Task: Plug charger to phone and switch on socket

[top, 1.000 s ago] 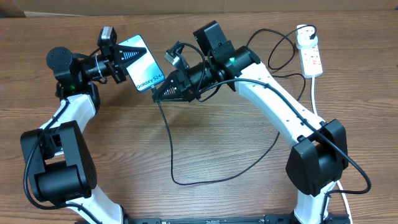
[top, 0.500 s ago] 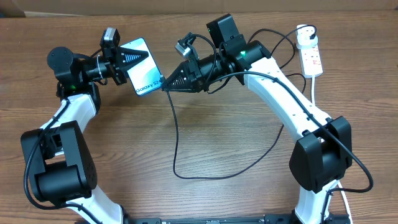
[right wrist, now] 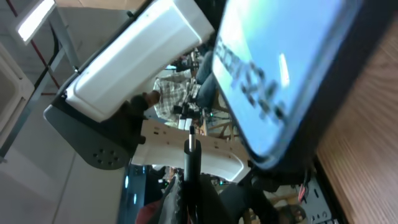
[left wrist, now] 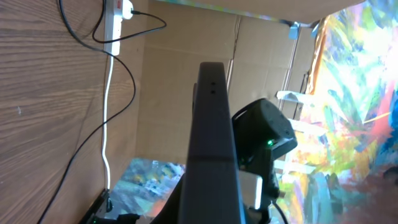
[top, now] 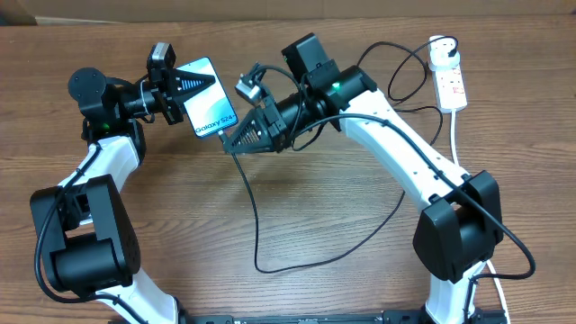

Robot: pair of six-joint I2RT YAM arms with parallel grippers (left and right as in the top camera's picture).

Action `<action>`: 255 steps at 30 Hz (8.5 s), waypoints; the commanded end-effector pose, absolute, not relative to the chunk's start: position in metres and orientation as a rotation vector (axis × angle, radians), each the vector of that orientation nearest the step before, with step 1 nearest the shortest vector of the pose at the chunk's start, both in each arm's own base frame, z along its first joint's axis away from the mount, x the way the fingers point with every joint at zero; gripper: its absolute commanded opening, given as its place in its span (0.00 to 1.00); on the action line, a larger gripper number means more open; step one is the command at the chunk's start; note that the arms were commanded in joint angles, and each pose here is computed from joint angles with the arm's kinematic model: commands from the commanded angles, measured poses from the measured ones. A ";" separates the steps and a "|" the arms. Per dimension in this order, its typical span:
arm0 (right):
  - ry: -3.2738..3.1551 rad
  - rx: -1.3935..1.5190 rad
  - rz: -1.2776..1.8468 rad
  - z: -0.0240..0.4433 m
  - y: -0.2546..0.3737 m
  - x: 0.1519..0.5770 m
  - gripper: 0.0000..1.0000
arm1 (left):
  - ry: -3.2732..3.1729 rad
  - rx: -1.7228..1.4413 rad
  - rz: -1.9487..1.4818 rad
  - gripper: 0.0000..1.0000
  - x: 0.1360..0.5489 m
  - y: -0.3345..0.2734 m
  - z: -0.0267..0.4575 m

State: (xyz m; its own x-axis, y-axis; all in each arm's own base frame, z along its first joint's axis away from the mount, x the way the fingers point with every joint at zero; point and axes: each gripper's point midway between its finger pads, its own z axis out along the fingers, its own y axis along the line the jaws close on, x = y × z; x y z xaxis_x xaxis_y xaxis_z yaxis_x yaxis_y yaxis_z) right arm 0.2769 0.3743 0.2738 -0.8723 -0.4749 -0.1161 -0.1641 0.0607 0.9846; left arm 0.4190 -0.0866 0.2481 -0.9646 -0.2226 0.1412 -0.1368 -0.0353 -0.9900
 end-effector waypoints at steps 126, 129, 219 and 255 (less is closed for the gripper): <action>-2.291 0.725 -1.848 0.268 0.375 0.284 0.04 | 2.080 -0.347 -2.124 0.04 0.426 -0.082 0.258; -2.293 0.723 -1.846 0.267 0.375 0.284 0.04 | 2.081 -0.347 -2.124 0.04 0.426 -0.082 0.258; -2.264 0.683 -1.814 0.250 0.387 0.284 0.04 | 2.083 -0.340 -2.124 0.04 0.426 -0.082 0.258; -2.245 0.665 -1.850 0.255 0.379 0.292 0.04 | 2.097 -0.323 -2.129 0.04 0.423 -0.083 0.257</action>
State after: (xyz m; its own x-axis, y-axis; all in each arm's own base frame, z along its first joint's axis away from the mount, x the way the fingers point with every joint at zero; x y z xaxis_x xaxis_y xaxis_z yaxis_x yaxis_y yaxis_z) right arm 0.2903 0.3800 0.2577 -0.8865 -0.4319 -0.1661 -0.2467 0.1375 0.9593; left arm 0.4228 -0.0850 0.2488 -0.9630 -0.2458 0.1107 -0.1052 -0.0353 -0.9938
